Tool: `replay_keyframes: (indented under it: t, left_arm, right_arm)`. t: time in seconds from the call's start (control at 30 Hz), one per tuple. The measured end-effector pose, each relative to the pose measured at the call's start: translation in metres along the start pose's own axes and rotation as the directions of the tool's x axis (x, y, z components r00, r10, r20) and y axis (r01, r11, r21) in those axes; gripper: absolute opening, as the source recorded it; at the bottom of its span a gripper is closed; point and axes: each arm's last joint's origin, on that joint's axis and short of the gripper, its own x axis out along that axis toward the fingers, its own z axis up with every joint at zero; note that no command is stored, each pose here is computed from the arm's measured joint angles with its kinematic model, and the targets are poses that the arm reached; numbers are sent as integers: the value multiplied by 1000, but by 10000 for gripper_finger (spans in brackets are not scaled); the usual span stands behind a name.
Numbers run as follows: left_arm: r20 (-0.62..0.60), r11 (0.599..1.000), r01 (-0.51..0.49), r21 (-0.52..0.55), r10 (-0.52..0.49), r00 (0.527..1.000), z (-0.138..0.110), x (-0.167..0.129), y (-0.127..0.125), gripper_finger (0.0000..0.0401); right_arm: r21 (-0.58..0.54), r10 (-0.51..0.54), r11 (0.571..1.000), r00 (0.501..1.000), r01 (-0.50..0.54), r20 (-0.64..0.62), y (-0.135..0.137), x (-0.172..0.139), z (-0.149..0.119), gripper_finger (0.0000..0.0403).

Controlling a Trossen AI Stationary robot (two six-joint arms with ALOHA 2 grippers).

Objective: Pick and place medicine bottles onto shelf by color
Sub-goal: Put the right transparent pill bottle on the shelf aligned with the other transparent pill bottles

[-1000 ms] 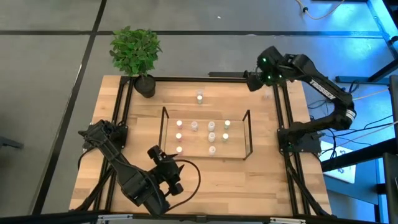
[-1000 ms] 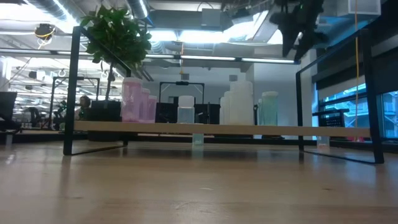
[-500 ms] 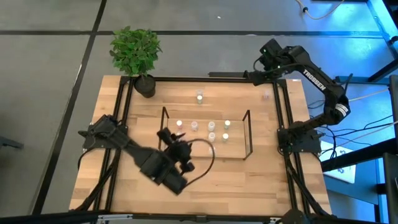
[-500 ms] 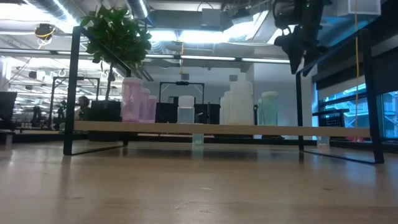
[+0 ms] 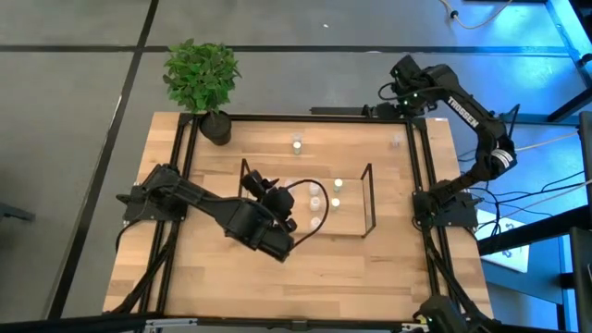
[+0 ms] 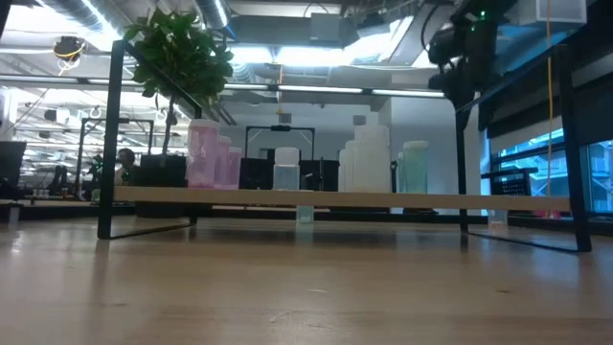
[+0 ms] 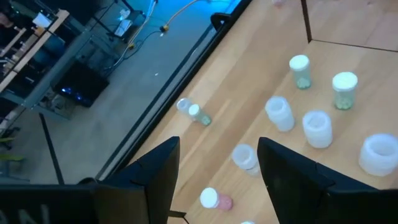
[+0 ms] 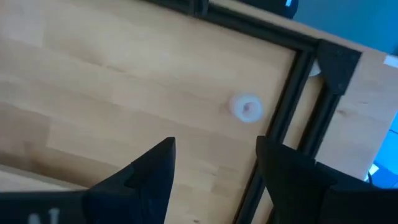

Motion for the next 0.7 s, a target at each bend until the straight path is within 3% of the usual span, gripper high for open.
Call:
replay_keyframes:
  t: [0.33,0.7]
  left_arm:
    - [14,1000,13,13,-13,1000,-3,-7,-3,209]
    - [13,1000,11,-8,-11,1000,-3,-6,-3,209]
  right_arm:
    - [-11,-34,999,992,33,-118,-5,66,-19,226]
    - [48,-95,994,995,95,-11,-5,88,-17,226]
